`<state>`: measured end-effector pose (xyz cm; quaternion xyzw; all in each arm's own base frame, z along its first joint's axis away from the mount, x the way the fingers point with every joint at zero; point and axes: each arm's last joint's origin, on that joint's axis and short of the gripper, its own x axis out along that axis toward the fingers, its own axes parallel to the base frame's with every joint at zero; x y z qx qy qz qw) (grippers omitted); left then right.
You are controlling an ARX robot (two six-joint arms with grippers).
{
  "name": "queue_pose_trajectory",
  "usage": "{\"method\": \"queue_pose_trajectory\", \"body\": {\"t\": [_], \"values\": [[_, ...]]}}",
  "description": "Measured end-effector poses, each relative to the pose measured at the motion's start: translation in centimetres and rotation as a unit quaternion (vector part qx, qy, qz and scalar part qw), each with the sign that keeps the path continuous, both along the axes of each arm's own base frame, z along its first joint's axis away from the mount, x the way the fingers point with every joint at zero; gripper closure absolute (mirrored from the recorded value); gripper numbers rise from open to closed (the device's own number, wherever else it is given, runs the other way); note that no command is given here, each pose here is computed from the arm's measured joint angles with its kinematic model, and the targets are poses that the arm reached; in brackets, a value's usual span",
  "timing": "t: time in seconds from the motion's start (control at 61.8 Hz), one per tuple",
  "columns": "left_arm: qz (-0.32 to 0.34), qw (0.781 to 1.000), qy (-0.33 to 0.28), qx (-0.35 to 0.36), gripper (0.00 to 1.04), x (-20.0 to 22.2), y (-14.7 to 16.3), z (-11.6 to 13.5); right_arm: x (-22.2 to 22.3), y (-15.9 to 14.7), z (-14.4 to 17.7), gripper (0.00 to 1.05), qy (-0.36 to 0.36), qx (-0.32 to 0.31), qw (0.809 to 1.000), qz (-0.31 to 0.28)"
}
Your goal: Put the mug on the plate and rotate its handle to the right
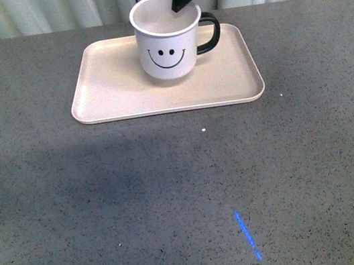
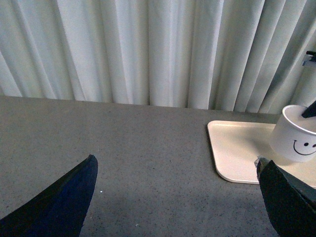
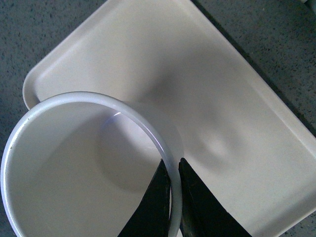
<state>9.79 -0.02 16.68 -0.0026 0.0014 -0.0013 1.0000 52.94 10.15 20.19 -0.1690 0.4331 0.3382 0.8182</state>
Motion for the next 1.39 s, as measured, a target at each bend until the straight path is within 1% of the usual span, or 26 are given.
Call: {"method": "queue_pose_trajectory", "body": {"t": [0.162, 0.453, 0.632, 0.664, 0.713, 0.745, 0.826, 0.842, 0.939, 0.972, 0.988, 1.117, 1.15, 1.215, 1.231, 1.247, 1.263, 1.296, 1.312, 1.328, 1.344, 1.36, 1.377, 1.393], "values": [[0.000, 1.000, 0.000, 0.000, 0.09, 0.0, 0.0, 0.0, 0.3, -0.7, -1.0, 1.03, 0.002, -0.004, 1.000, 0.015], [0.000, 1.000, 0.000, 0.000, 0.09, 0.0, 0.0, 0.0, 0.0, -0.2, -3.2, 1.03, 0.017, -0.013, 0.999, 0.033], [0.000, 1.000, 0.000, 0.000, 0.09, 0.0, 0.0, 0.0, 0.0, -0.1, -3.4, 1.03, 0.017, -0.016, 0.999, 0.035], [0.000, 1.000, 0.000, 0.000, 0.09, 0.0, 0.0, 0.0, 0.0, -0.1, -3.5, 1.00, 0.017, -0.017, 0.999, 0.036], [0.000, 1.000, 0.000, 0.000, 0.09, 0.0, 0.0, 0.0, 0.0, -0.1, -3.5, 0.91, 0.019, -0.018, 0.999, 0.036], [0.000, 1.000, 0.000, 0.000, 0.09, 0.0, 0.0, 0.0, 0.0, -0.1, -3.5, 0.87, 0.020, -0.018, 0.999, 0.036], [0.000, 1.000, 0.000, 0.000, 0.09, 0.0, 0.0, 0.0, 0.2, -0.1, -3.2, 0.70, 0.019, -0.016, 0.999, 0.036], [0.000, 1.000, 0.000, 0.000, 0.09, 0.0, 0.0, 0.0, 0.2, -0.1, -2.9, 0.64, 0.016, -0.015, 0.999, 0.036], [0.000, 1.000, 0.000, 0.000, 0.09, 0.0, 0.0, 0.0, 0.5, -0.1, -0.6, 0.42, -0.015, 0.006, 0.999, 0.043], [0.000, 1.000, 0.000, 0.000, 0.09, 0.0, 0.0, 0.0, 0.5, -0.2, 0.4, 0.34, -0.031, 0.009, 0.999, 0.043], [0.000, 1.000, 0.000, 0.000, 0.09, 0.0, 0.0, 0.0, 0.5, -0.3, 1.1, 0.29, -0.048, 0.011, 0.998, 0.043], [0.000, 1.000, 0.000, 0.000, 0.09, 0.0, 0.0, 0.0, -0.9, -1.3, 4.8, 0.09, -0.120, 0.056, 0.990, 0.054], [0.000, 1.000, 0.000, 0.000, 0.09, 0.0, 0.0, 0.0, -1.6, -1.5, 5.8, 0.08, -0.135, 0.065, 0.987, 0.056], [0.000, 1.000, 0.000, 0.000, 0.09, 0.0, 0.0, 0.0, -2.8, -2.1, 7.5, 0.10, -0.152, 0.068, 0.985, 0.054], [0.000, 1.000, 0.000, 0.000, 0.09, 0.0, 0.0, 0.0, -3.2, -2.2, 8.6, 0.11, -0.171, 0.064, 0.983, 0.031], [0.000, 1.000, 0.000, 0.000, 0.09, 0.0, 0.0, 0.0, -3.3, -2.2, 9.0, 0.14, -0.210, 0.046, 0.977, -0.001], [0.000, 1.000, 0.000, 0.000, 0.09, 0.0, 0.0, 0.0, -3.4, -2.2, 9.2, 0.16, -0.228, 0.039, 0.973, -0.022], [-0.001, 1.000, 0.000, 0.000, 0.09, 0.0, 0.0, 0.0, -4.1, -2.6, 9.8, 0.23, -0.298, 0.023, 0.947, -0.119], [-0.001, 1.000, 0.000, 0.000, 0.09, 0.0, 0.0, 0.0, -4.3, -2.7, 9.8, 0.24, -0.313, 0.026, 0.939, -0.142], [0.000, 1.000, 0.000, 0.000, 0.09, 0.0, 0.0, 0.0, -4.9, -3.0, 9.8, 0.28, -0.339, 0.039, 0.921, -0.186], [0.000, 1.000, 0.000, 0.000, 0.09, 0.0, 0.0, 0.0, -5.2, -3.1, 9.7, 0.30, -0.351, 0.044, 0.913, -0.204], [0.000, 1.000, 0.000, 0.000, 0.09, 0.0, 0.0, 0.0, -5.9, -3.4, 9.4, 0.33, -0.379, 0.053, 0.893, -0.237], [0.000, 1.000, 0.000, 0.000, 0.09, 0.0, 0.0, 0.0, -6.2, -3.5, 9.3, 0.35, -0.390, 0.065, 0.882, -0.256], [0.000, 1.000, 0.000, 0.000, 0.09, 0.0, 0.0, 0.0, -7.0, -3.9, 8.9, 0.38, -0.410, 0.077, 0.866, -0.277]]}}
